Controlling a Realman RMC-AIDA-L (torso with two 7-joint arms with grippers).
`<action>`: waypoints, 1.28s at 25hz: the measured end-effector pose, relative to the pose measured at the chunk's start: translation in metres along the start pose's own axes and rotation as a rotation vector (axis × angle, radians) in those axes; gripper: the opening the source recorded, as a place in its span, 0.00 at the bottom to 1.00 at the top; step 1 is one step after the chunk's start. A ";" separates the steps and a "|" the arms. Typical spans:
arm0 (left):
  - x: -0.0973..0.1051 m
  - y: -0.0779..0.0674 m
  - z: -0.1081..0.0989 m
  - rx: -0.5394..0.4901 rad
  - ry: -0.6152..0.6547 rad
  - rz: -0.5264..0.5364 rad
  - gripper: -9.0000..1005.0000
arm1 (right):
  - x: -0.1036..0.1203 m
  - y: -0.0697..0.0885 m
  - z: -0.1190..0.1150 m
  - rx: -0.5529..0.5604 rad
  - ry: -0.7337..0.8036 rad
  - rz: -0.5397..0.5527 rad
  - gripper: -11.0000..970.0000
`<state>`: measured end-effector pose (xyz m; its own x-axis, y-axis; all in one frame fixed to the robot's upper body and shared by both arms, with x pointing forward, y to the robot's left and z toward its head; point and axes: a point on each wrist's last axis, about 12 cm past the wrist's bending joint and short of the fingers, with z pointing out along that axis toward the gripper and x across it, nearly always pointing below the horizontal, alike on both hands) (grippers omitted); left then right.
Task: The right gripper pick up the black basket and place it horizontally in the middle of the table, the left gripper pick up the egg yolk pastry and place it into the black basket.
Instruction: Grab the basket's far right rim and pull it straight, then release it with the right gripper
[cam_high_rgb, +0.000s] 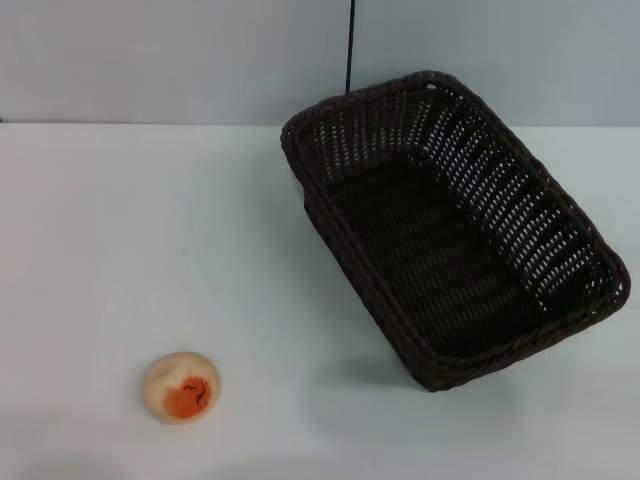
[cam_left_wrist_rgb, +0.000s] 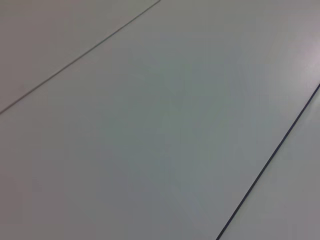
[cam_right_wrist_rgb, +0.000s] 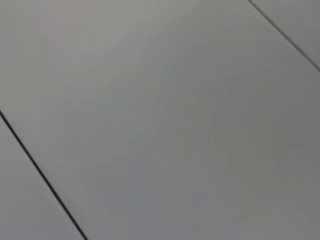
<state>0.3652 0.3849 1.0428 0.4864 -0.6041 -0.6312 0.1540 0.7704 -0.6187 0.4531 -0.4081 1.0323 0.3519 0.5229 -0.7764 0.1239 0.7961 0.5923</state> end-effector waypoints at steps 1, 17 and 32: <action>0.000 0.000 0.001 0.001 0.000 0.004 0.45 | 0.000 0.001 0.000 -0.008 0.003 -0.001 0.63; 0.014 -0.004 0.013 0.090 0.096 0.360 0.35 | 0.009 0.029 0.015 -0.297 0.193 -0.054 0.64; 0.020 -0.007 0.019 0.103 0.093 0.341 0.67 | -0.058 0.084 0.080 -0.776 0.809 -0.191 0.65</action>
<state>0.3906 0.3714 1.0434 0.4454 -0.3214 -0.8356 0.0848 0.9443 -0.3180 0.5175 -0.3956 1.1443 -0.3479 0.1923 -0.9176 -0.5957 0.7104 0.3748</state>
